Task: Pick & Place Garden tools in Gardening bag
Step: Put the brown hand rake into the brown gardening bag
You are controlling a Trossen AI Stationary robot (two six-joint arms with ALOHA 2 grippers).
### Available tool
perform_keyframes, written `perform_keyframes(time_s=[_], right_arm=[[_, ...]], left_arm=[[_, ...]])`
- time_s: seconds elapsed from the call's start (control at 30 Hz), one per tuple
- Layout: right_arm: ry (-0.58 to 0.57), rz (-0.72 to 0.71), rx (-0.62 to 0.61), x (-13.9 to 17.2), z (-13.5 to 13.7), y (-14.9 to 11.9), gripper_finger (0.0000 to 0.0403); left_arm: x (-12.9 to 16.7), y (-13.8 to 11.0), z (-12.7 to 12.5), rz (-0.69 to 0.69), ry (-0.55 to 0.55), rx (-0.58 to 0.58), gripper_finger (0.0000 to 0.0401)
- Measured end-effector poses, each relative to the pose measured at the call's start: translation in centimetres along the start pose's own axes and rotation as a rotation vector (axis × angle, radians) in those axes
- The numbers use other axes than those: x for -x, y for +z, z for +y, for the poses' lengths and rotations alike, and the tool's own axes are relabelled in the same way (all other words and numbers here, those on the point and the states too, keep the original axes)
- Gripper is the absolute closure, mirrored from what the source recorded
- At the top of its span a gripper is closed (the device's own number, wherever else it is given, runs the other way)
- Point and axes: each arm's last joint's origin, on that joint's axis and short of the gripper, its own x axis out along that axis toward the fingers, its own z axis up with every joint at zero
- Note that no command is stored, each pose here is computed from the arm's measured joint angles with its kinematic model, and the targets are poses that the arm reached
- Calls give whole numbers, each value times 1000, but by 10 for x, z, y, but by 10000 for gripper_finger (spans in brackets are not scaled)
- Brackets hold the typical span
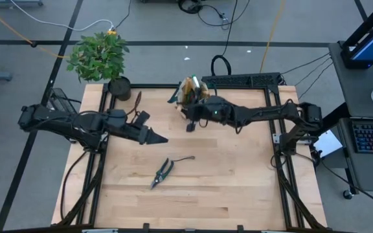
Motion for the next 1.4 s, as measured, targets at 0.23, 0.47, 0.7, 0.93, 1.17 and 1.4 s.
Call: perform_keyframes(time_s=[0.23, 0.47, 0.7, 0.93, 1.17, 1.4], right_arm=[[-106, 9, -106, -5, -37, -16, 345], [-134, 20, -203, -6, -65, -33, 345], [-77, -5, -283, -10, -73, -43, 345], [-71, 19, -285, -22, -67, -58, 345], [-46, -13, -334, -35, -64, -73, 345], [-28, 50, -334, -41, -58, -90, 345]], left_arm=[[9, 0, 12, -2, 141, -8, 38], [7, 3, 39, 23, 197, 15, 36], [3, 0, 73, 25, 137, 47, 36], [3, -8, 96, 29, 132, 73, 36], [6, -10, 105, 41, 146, 36, 36], [19, -9, 104, 5, 109, -63, 36]])
